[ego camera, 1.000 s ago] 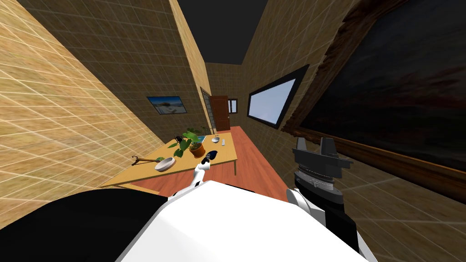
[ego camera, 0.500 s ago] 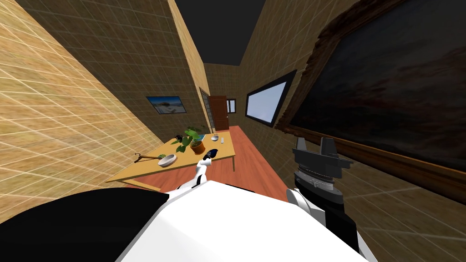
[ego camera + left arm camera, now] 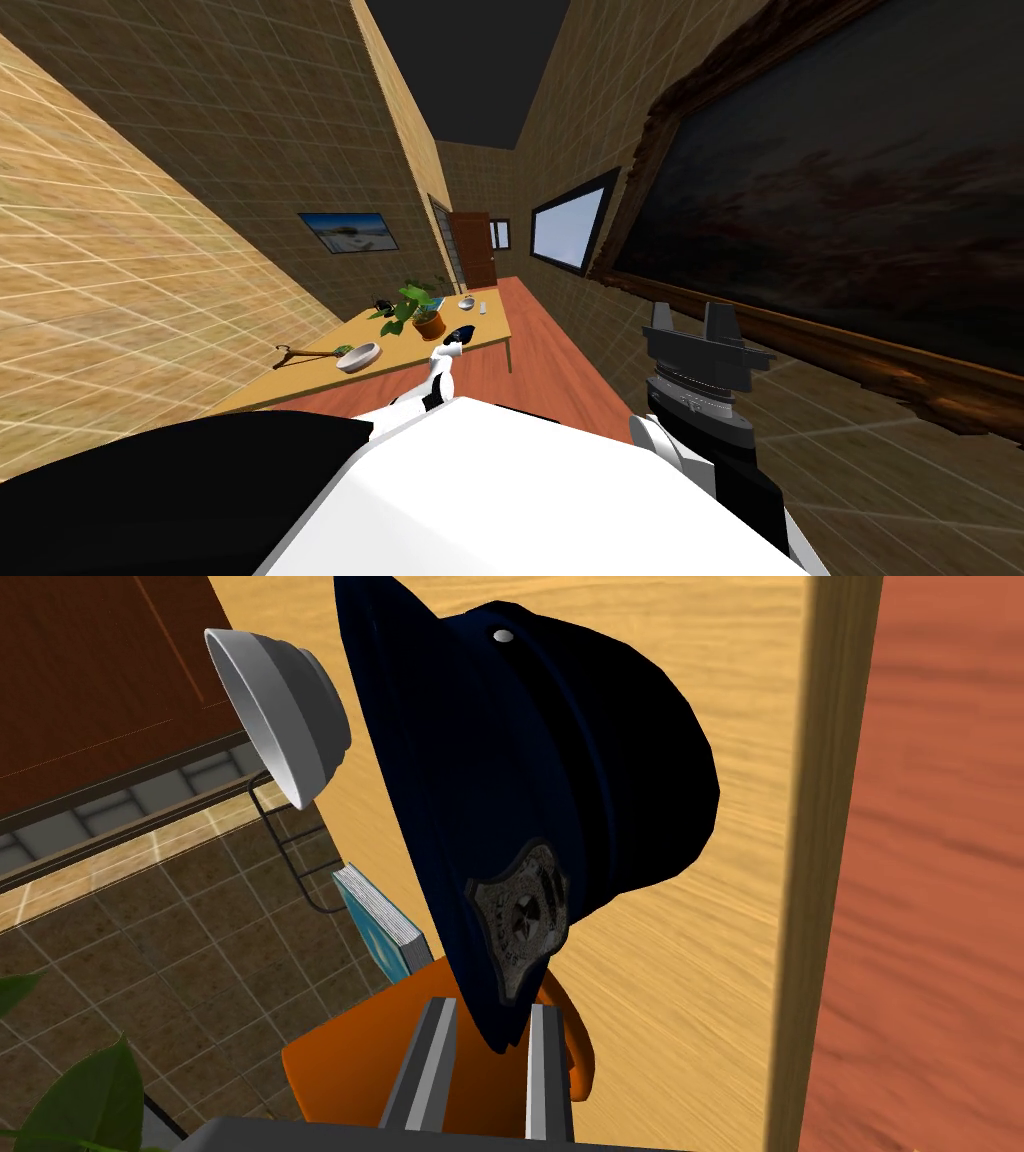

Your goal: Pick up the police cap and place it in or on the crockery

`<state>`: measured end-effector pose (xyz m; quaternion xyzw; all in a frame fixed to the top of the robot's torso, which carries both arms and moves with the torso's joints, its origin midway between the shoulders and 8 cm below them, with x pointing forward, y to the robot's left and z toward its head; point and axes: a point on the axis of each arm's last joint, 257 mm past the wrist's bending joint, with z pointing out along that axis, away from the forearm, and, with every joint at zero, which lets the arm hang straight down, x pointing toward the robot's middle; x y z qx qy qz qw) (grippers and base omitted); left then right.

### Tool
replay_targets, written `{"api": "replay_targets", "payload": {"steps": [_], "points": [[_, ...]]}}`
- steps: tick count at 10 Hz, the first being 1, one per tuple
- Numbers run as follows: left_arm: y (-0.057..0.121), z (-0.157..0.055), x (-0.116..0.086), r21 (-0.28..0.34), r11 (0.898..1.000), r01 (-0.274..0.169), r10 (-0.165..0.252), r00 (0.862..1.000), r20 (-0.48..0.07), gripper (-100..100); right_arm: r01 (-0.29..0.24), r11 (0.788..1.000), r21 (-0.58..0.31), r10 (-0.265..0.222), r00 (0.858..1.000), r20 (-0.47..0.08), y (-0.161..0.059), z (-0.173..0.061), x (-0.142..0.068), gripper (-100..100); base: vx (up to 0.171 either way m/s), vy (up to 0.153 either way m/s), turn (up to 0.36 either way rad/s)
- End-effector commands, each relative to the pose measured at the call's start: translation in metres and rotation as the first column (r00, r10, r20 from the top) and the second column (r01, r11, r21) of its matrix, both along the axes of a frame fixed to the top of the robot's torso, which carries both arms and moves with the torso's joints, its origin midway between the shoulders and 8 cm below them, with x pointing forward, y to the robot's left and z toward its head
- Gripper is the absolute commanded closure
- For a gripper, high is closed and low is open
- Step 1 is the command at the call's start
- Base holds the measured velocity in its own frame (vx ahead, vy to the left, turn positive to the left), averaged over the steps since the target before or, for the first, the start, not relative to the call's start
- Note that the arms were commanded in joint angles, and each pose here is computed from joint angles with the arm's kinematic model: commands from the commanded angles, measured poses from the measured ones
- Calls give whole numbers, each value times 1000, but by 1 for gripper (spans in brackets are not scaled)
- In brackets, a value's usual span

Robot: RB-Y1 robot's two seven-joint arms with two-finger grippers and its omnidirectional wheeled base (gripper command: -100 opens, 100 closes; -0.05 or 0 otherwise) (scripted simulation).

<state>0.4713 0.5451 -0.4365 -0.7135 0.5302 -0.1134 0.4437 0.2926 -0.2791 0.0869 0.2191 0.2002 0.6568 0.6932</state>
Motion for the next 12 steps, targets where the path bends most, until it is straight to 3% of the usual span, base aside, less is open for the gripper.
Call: {"api": "replay_targets", "payload": {"steps": [1, 3, 5, 6, 8, 9, 10, 11, 12], "points": [[15, 5, -1, -7, 999, -31, 31, 1000, -2, 100, 0, 1000, 0, 0, 1000, 0, 0, 0, 0, 0, -39, 13, -189], [39, 13, -8, -6, 997, -72, 72, 997, -10, 100, 0, 1000, 0, 0, 1000, 0, 0, 0, 0, 0, -8, 29, -219], [39, 13, -8, -6, 997, -72, 72, 997, -10, 100, 0, 1000, 0, 0, 1000, 0, 0, 0, 0, 0, 12, 30, -49], [67, 22, -20, 3, 993, -114, 114, 993, -18, 100, 0, 1000, 0, 0, 1000, 0, 0, 0, 0, 0, 13, 41, -321], [97, 31, -35, 19, 988, -156, 156, 987, -28, 100, 0, 1000, 0, 0, 1000, 0, 0, 0, 0, 0, 41, 92, -369], [95, 26, -38, 21, 988, -150, 151, 987, -45, 100, 0, 1000, 0, 0, 1000, 0, 0, 0, 0, 0, 47, 82, -93], [98, 31, -35, 20, 988, -156, 157, 987, -28, 100, 0, 1000, 0, 0, 1000, 0, 0, 0, 0, 0, 16, 29, 65], [130, 43, -54, 45, 979, -197, 198, 979, -38, 100, 0, 1000, 0, 0, 1000, 0, 0, 0, 0, 0, 24, 55, -396], [130, 42, -54, 45, 979, -197, 198, 979, -38, 100, 0, 1000, 0, 0, 1000, 0, 0, 0, 0, 0, 35, 76, -231]]}}
